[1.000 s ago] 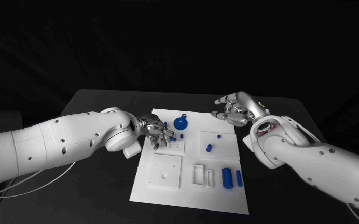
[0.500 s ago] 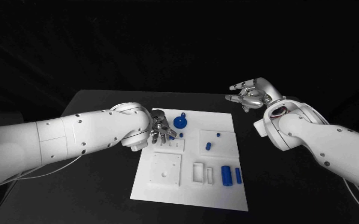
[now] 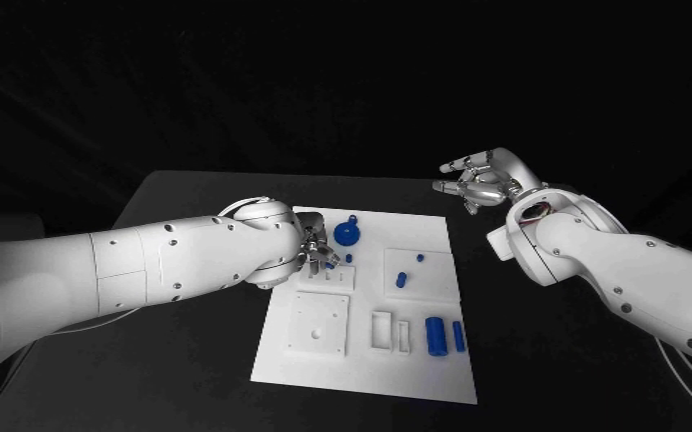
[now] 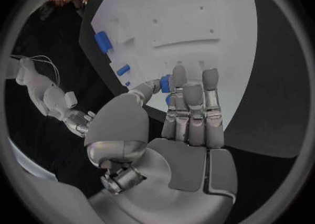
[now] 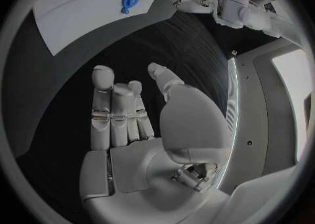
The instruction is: Assemble the parts on the task board
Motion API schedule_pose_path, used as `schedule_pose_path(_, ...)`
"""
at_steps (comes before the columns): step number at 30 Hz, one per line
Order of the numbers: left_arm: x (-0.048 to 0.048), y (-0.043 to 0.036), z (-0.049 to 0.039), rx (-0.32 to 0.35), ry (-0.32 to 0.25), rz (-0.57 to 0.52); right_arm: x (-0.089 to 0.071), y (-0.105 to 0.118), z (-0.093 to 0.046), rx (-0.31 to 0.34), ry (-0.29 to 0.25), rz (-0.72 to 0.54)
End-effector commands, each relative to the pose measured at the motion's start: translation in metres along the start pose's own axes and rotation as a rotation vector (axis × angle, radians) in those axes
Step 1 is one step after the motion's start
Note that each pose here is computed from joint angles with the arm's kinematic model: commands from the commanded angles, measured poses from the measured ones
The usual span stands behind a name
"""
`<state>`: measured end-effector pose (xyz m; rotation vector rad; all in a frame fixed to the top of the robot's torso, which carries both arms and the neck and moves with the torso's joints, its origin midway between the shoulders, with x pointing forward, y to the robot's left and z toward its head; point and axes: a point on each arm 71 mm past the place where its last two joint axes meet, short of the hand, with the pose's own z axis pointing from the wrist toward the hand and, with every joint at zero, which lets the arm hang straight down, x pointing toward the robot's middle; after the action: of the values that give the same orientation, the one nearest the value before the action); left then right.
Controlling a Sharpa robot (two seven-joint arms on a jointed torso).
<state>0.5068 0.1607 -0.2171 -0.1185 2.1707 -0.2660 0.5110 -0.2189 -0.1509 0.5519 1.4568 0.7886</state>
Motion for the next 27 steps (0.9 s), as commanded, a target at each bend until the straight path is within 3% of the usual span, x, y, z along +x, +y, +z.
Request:
schedule_pose_path(1,0.002,-0.0019,0.0014,-0.002,-0.003,0.053,0.002,0.002,0.0,-0.01,0.022,0.005)
schedule_pose_path(18,0.0099,0.0008,0.0067,-0.01,0.049,0.059,0.005,0.002,0.001,-0.007,0.031,0.009)
schedule_pose_path(27,0.0127,0.0006,0.0094,-0.011,0.042,0.054,0.005,0.003,0.001,-0.007,0.033,0.01)
